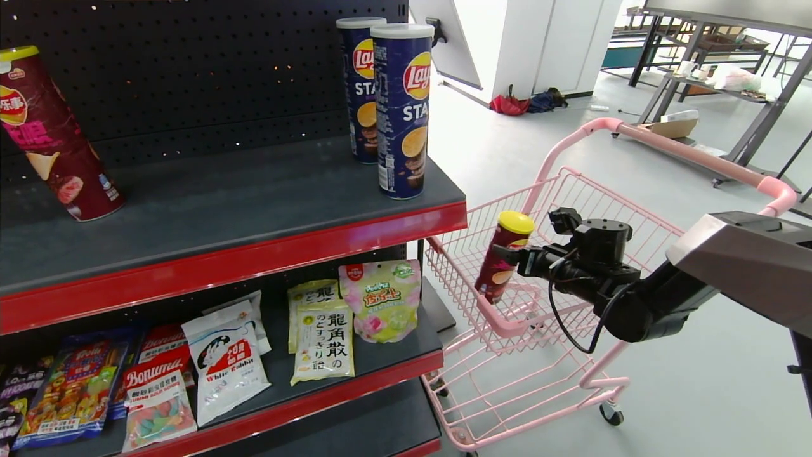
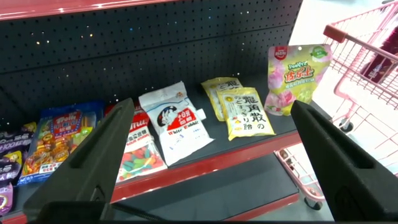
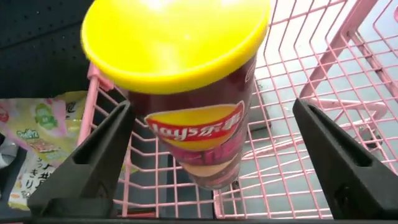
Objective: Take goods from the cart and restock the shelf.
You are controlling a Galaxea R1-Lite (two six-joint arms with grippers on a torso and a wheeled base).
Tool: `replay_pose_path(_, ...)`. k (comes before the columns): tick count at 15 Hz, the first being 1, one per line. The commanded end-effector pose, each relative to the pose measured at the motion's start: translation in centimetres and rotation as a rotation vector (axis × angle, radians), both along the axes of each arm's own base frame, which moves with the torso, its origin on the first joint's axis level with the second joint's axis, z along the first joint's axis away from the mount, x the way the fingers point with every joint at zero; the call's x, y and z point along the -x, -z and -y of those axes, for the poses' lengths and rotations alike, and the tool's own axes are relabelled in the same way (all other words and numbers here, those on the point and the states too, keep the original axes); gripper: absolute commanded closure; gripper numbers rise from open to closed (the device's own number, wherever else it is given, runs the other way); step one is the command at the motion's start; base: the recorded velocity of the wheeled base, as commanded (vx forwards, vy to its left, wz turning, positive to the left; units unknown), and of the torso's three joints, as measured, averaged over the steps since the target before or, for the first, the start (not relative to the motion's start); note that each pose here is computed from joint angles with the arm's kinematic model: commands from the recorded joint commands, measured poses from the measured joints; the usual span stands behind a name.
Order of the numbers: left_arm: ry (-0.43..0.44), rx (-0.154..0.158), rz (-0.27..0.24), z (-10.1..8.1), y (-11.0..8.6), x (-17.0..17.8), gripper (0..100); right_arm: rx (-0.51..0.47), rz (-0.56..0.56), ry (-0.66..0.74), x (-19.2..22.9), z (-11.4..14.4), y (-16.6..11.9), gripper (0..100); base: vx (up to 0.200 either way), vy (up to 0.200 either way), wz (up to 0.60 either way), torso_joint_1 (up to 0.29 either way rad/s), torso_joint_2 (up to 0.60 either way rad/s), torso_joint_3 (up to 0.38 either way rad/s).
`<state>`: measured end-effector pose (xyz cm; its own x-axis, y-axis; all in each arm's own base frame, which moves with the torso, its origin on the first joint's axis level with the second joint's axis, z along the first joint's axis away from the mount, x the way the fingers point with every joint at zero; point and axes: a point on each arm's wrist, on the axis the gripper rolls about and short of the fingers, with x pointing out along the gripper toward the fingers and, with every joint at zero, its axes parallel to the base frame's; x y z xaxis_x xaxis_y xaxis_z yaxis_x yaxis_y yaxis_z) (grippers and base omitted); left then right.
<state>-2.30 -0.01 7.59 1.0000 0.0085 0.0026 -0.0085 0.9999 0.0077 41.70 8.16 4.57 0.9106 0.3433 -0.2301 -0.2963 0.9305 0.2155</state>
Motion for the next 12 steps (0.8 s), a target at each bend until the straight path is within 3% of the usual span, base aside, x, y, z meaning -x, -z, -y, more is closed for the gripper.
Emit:
replay_pose_path(1, -0.001, 0.000, -0.001, 0.0, 0.0, 0.0, 0, -0.001, 0.005, 0.001, -0.8, -0.1, 0.6, 0, 0.000, 0.000, 0.00, 0.000, 0.00, 0.000)
replay_pose_path(9, -0.001, -0.002, -0.001, 0.0, 0.0, 0.0, 0, -0.006, 0.038, -0.008, -2.5, -0.8, 1.1, 0, 0.000, 0.000, 0.00, 0.000, 0.00, 0.000)
replay_pose_path(10, -0.001, -0.002, -0.001, 0.0, 0.0, 0.0, 0, -0.007, 0.042, -0.016, -2.6, -1.3, 1.2, 100, 0.000, 0.000, 0.00, 0.000, 0.00, 0.000)
replay_pose_path(12, -0.001, -0.002, -0.001, 0.0, 0.0, 0.0, 0, -0.006, 0.047, -0.021, -2.7, -1.5, 1.1, 100, 0.000, 0.000, 0.00, 0.000, 0.00, 0.000)
